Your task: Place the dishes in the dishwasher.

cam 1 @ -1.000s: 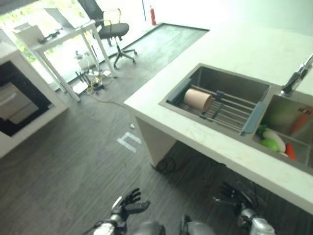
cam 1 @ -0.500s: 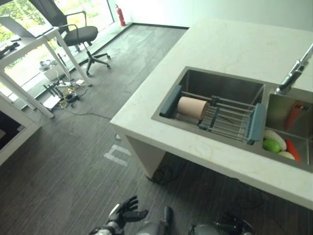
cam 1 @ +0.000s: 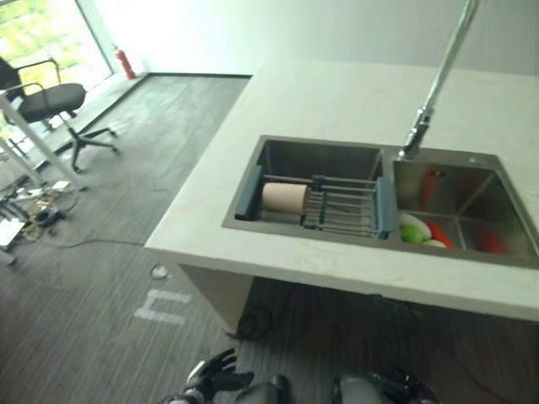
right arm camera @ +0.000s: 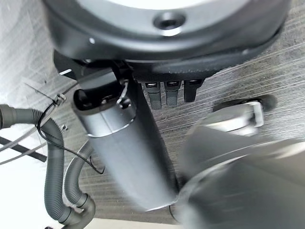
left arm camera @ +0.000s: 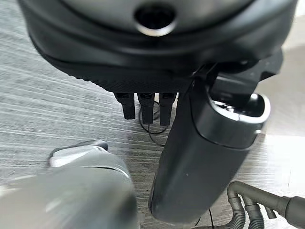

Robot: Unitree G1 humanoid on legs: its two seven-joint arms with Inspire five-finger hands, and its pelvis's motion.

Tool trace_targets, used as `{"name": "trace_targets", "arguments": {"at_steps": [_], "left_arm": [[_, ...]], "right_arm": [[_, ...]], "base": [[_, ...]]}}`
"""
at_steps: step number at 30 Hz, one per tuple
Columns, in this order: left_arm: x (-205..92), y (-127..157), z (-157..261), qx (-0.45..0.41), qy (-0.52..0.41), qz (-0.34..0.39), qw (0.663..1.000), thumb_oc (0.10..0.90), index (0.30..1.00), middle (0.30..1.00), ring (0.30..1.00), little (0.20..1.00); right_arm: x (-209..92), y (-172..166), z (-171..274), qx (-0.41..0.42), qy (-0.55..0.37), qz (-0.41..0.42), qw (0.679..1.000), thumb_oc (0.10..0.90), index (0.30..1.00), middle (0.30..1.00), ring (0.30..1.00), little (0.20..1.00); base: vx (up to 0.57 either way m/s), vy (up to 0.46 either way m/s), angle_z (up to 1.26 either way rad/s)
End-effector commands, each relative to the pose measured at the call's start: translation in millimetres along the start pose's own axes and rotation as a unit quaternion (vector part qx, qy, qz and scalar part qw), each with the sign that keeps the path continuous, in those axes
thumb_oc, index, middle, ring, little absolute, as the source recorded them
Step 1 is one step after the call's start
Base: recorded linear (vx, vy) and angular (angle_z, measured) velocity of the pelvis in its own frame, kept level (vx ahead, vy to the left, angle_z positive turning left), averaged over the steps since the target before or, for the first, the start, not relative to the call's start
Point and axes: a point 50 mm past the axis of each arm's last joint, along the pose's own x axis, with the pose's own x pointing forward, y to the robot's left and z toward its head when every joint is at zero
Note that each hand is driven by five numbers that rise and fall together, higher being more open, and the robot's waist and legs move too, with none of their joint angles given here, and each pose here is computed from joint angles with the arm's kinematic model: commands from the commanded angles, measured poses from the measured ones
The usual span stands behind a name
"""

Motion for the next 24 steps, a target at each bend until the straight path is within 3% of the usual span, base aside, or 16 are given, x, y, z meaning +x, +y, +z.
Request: {"name": "trace_targets", "arguments": {"at_steps": [1,6,10,18,24], "left_arm": [[-3.1,7.2,-2.6,-0.044,-0.008,0.038,0.998,0.800,0.900,0.900,0.900,0.900],[-6.6,6.5,-24.0,-0.099,0.044,0.086,0.990,0.800,0.900,0.900,0.900,0.900],[-5.9,0.9,-26.5,-0.103,0.048,0.085,0.990,0.800,0.900,0.900,0.900,0.900],[-4.8,-5.2,-31.7,-0.114,0.067,0.082,0.988,0.800,0.900,0.900,0.900,0.900],[-9.0,4.3,-35.5,-0.171,0.053,0.126,0.976,0.800,0.900,0.900,0.900,0.900]], "right_arm": [[-0.9,-10.2,10.3,-0.011,-0.009,-0.020,1.000,0.800,0.900,0.900,0.900,0.900],[-6.4,-23.0,-1.7,0.008,0.004,-0.042,0.999,0.800,0.900,0.900,0.900,0.900],[-9.4,-33.0,1.2,0.043,-0.008,-0.064,0.997,0.800,0.900,0.900,0.900,0.900],[-10.5,-35.6,5.2,0.087,-0.040,-0.064,0.993,0.800,0.900,0.900,0.900,0.900],[-7.7,-24.3,-2.3,0.048,-0.023,-0.051,0.997,0.800,0.900,0.900,0.900,0.900]], "base": [[0.21,-0.342,-0.48],[0.23,-0.243,-0.10],[0.10,-0.160,0.14],[0.09,0.238,0.17],[0.13,0.135,0.15]]}}
